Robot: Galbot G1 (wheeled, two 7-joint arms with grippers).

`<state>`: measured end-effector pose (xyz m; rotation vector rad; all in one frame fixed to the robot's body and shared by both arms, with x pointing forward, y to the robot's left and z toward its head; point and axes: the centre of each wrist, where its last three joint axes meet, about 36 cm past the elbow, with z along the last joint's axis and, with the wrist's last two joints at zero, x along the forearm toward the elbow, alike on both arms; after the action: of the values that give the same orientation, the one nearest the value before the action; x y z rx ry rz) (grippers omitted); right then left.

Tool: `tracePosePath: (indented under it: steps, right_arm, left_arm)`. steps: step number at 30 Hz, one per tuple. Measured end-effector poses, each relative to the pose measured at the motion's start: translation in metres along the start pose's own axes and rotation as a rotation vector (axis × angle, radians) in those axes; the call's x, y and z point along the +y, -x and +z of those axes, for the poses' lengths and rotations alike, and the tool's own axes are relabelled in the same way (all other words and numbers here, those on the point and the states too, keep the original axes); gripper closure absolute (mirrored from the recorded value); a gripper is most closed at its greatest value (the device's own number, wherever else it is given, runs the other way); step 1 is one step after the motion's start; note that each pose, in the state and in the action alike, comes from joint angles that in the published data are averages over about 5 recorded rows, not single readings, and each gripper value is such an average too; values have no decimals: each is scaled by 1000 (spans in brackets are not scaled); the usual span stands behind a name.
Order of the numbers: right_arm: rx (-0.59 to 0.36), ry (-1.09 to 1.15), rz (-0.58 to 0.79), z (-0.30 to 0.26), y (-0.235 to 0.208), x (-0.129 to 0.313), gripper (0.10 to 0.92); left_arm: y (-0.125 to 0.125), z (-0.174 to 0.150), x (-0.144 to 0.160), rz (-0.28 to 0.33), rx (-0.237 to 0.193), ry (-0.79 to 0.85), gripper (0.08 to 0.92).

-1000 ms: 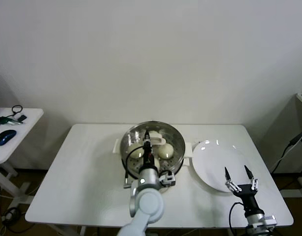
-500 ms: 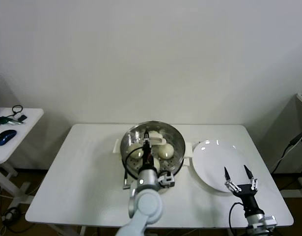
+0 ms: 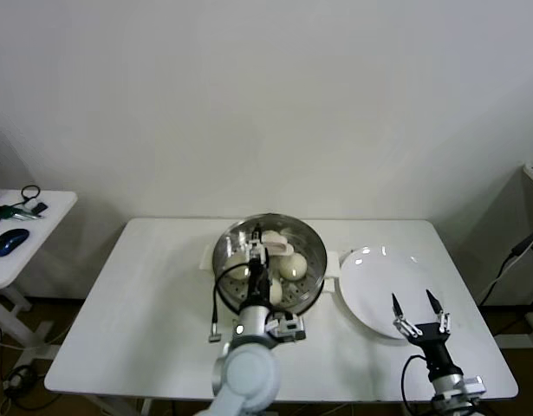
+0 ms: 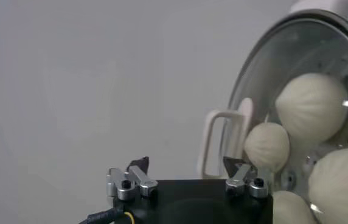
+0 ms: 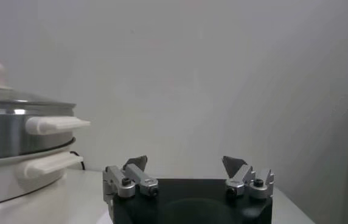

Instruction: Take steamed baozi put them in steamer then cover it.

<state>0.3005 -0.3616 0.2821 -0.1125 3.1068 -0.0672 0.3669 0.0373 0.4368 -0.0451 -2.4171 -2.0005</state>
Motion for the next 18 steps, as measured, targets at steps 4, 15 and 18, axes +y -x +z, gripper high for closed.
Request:
tracePosePath:
  steps: [4,15,18]
  right_arm:
    - [15,14,6,-1,-1,2,200]
    - [24,37,45,-4,0,7,200]
    - [19,42,57,-3,1,9,200]
  left_arm:
    - [-7,7,10,-15,-40,-64,180]
    - [-24,64,30,-61,-143,-336,177]
    - [-26,92,32,-65,-128,-437,177]
